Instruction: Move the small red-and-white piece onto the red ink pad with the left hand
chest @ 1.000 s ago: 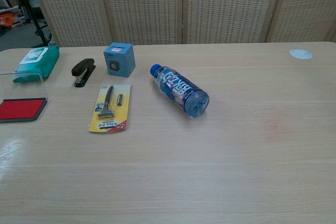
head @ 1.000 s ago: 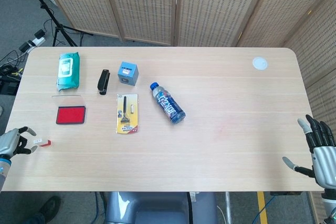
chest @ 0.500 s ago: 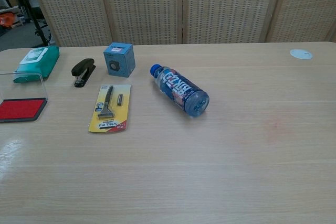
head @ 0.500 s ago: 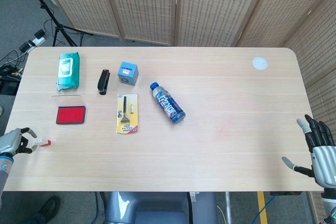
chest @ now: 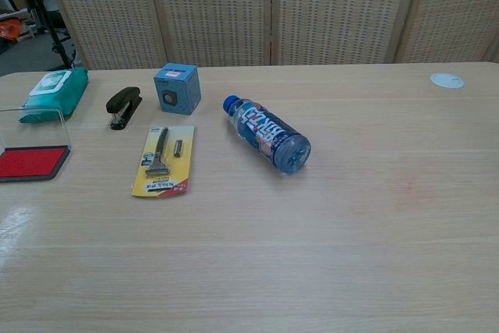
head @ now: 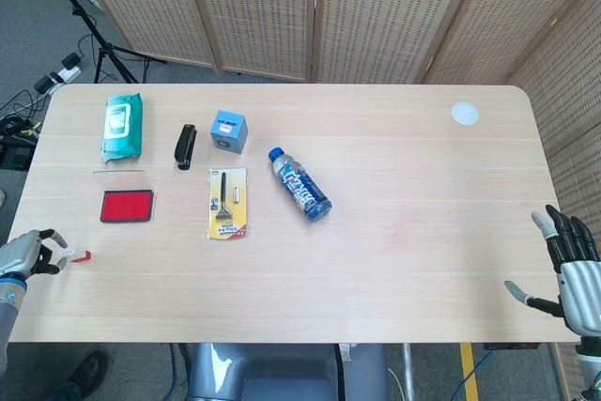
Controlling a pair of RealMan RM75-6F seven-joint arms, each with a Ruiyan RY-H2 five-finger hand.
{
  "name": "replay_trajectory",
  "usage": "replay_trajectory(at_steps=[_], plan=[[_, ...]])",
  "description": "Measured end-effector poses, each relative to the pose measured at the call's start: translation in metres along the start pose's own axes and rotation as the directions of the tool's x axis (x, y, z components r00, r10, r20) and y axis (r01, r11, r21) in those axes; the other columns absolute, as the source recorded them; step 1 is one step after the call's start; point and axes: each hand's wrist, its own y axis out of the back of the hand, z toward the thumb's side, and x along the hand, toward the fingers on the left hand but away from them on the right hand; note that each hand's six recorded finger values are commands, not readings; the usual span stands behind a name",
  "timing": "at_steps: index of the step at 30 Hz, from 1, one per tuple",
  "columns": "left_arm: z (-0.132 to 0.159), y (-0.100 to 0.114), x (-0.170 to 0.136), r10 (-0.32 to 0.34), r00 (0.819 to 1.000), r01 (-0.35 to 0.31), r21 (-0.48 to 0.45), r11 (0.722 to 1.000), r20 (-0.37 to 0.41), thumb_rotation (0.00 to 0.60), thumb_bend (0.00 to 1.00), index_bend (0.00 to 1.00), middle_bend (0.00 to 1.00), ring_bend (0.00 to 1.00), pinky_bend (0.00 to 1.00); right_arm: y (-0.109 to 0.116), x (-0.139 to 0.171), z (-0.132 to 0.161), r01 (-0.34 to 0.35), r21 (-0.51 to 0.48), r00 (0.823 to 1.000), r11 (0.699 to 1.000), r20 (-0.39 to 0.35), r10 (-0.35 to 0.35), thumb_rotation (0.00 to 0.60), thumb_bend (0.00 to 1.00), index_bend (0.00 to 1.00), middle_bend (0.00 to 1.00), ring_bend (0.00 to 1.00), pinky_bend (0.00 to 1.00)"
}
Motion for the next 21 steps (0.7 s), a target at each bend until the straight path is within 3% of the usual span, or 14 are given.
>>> replay_trajectory(at_steps=[15,21], plan=[[0.0005,-0.0016,0.0002,-0.016,1.0,0.016,-0.009,1.0,0.002,0.6,0.39,0.52,0.99,1.0,0.92,0.0032,0.0001,-0.0022,0.003,-0.019,1.0,1.0,0.0,-0.003,0.6,0.0,0.0,0.0,0.0,0.0],[-0.0005,-0.0003,0.0001,-0.014,1.0,0.014,-0.021,1.0,0.001,0.6,0.45,0.52,0.99,1.0,0.92,0.0027,0.0004,-0.0017,-0.001,-0.022,1.0,1.0,-0.004,0.001,0.6,0.0,0.0,0.0,0.0,0.0]])
